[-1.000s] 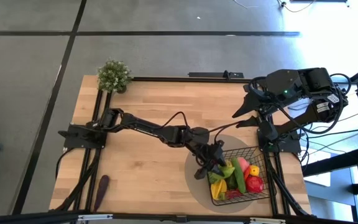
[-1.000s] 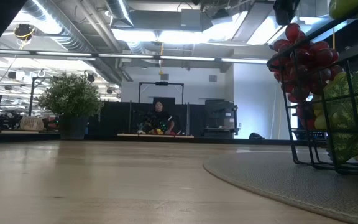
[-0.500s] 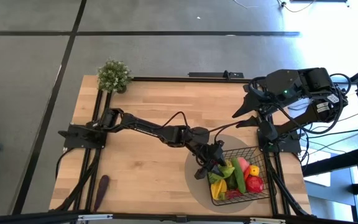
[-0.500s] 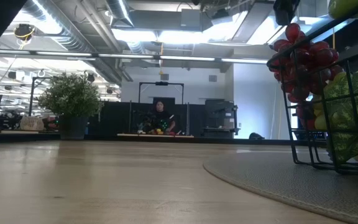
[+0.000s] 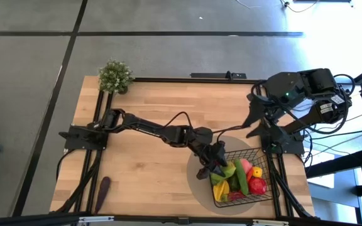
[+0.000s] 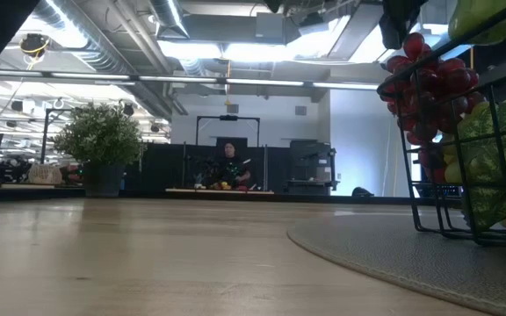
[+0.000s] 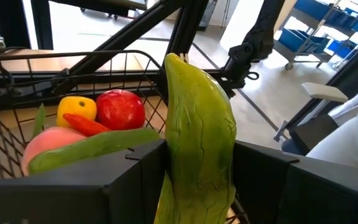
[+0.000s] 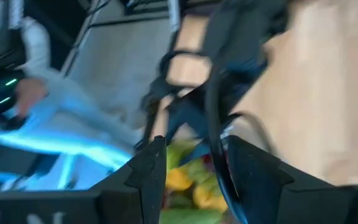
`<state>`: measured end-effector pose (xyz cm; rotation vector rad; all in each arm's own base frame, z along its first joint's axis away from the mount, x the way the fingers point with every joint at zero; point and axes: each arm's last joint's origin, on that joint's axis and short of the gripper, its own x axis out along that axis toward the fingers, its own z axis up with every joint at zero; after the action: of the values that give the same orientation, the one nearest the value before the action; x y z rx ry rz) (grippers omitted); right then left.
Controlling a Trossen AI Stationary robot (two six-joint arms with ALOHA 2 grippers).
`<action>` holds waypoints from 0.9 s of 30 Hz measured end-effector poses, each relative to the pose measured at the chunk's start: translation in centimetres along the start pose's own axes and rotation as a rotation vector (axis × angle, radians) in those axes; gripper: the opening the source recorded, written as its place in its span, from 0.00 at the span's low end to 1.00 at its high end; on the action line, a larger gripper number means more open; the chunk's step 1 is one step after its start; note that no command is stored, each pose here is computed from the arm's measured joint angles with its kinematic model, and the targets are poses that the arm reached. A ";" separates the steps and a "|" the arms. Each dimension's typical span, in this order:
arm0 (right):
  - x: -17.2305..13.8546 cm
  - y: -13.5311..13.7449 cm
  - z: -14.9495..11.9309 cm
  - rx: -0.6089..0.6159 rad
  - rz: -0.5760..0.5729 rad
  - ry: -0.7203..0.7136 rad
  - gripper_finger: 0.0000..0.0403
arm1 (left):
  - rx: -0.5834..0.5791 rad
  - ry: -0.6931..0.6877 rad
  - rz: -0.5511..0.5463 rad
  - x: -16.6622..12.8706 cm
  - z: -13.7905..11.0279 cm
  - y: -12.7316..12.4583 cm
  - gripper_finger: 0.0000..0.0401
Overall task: Build produce basket
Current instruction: Put the cucumber into the wire basket
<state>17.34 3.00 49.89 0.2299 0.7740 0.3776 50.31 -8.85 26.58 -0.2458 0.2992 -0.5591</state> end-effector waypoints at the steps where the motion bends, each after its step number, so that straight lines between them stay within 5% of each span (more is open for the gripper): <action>1: 0.0 0.0 -0.1 0.008 0.017 0.016 0.40 | 0.000 -0.001 0.002 0.0 0.0 0.1 0.37; 9: 0.0 0.0 -0.7 0.044 0.006 0.066 0.40 | -0.008 -0.013 0.052 -0.1 0.1 0.4 0.37; 18: -0.2 -1.0 -0.5 -0.095 -0.318 0.035 0.40 | -0.022 0.002 0.030 -0.1 0.0 0.3 0.37; 27: -1.4 -0.6 -1.4 -0.099 -0.313 0.033 0.40 | -0.042 0.043 0.046 -0.1 -0.5 0.4 0.37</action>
<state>15.59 1.92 49.59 0.0078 0.8068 0.1233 50.26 -8.47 26.05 -0.2675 0.3577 -0.5133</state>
